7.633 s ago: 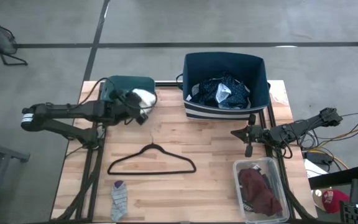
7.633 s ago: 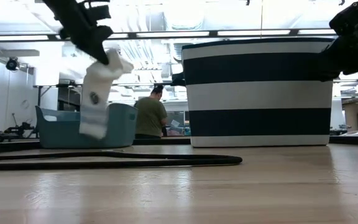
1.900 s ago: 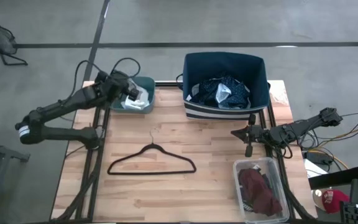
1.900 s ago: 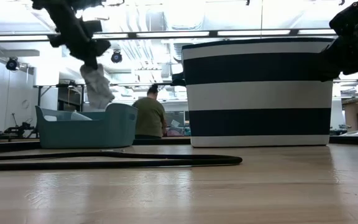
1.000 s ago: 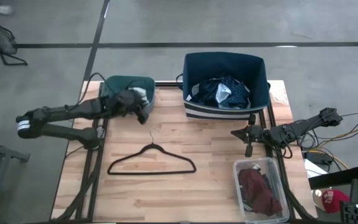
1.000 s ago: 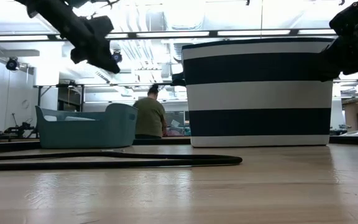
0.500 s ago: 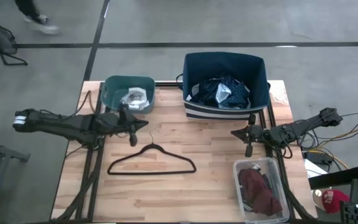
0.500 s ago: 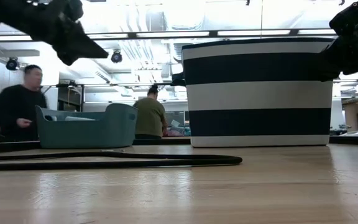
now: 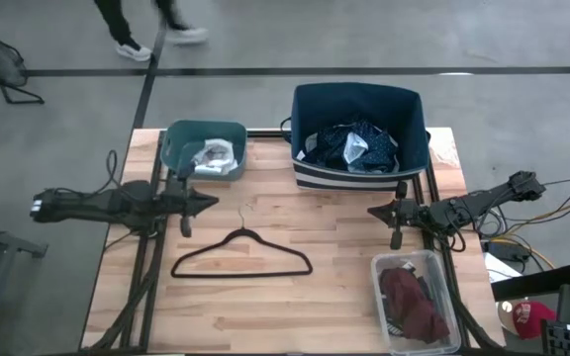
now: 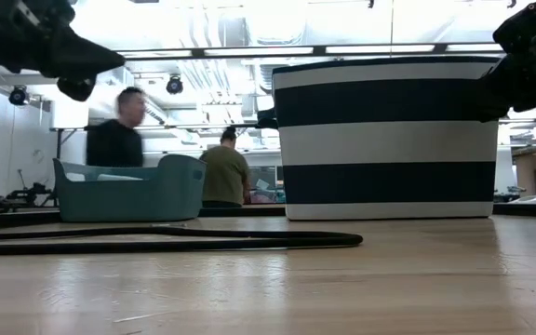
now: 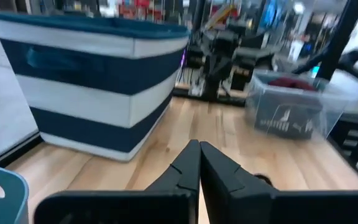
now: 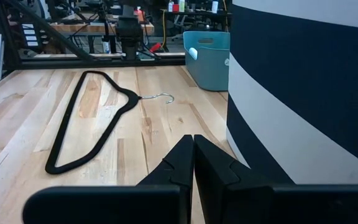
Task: Pick & Place Cloths
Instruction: Return to Home Position
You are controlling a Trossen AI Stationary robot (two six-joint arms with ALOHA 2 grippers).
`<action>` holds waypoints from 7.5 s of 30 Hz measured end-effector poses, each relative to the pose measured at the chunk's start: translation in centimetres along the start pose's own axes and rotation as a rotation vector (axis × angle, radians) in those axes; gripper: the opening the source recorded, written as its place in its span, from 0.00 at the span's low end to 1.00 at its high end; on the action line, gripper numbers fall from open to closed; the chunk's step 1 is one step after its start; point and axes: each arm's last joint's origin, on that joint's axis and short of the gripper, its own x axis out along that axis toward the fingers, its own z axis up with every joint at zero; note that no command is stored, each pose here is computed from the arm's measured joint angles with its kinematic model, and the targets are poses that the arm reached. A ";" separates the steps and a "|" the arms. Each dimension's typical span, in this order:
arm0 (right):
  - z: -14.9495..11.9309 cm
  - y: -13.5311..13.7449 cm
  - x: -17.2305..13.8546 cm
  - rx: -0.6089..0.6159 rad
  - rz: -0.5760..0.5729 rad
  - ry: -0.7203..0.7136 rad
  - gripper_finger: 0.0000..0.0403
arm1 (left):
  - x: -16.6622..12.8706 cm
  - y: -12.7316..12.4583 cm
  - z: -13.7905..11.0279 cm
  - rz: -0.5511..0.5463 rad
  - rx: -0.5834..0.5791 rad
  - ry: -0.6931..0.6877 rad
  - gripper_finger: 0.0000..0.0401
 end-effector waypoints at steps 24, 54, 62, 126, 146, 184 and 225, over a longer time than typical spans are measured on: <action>0.0 0.0 0.0 0.000 0.000 0.000 0.02 | -0.8 0.6 -5.3 -0.093 0.002 -0.085 0.02; 0.0 0.0 0.0 -0.001 0.000 0.001 0.02 | -0.6 0.7 -5.5 -0.070 0.009 -0.055 0.03; 0.0 0.0 0.0 0.000 0.000 0.001 0.02 | -0.6 0.7 -5.6 -0.070 0.010 -0.054 0.03; 0.0 -0.1 0.0 0.129 -0.026 -0.006 0.02 | -0.6 0.7 -5.6 -0.070 0.011 -0.054 0.03; 0.0 -0.1 0.0 0.128 -0.026 -0.005 0.02 | -0.6 0.7 -5.6 -0.070 0.010 -0.053 0.03; 0.0 -0.1 0.0 0.129 -0.026 -0.006 0.02 | -0.6 0.7 -5.6 -0.070 0.011 -0.053 0.03; 0.0 -0.1 0.0 0.129 -0.026 -0.005 0.02 | -0.6 0.7 -5.6 -0.070 0.010 -0.053 0.03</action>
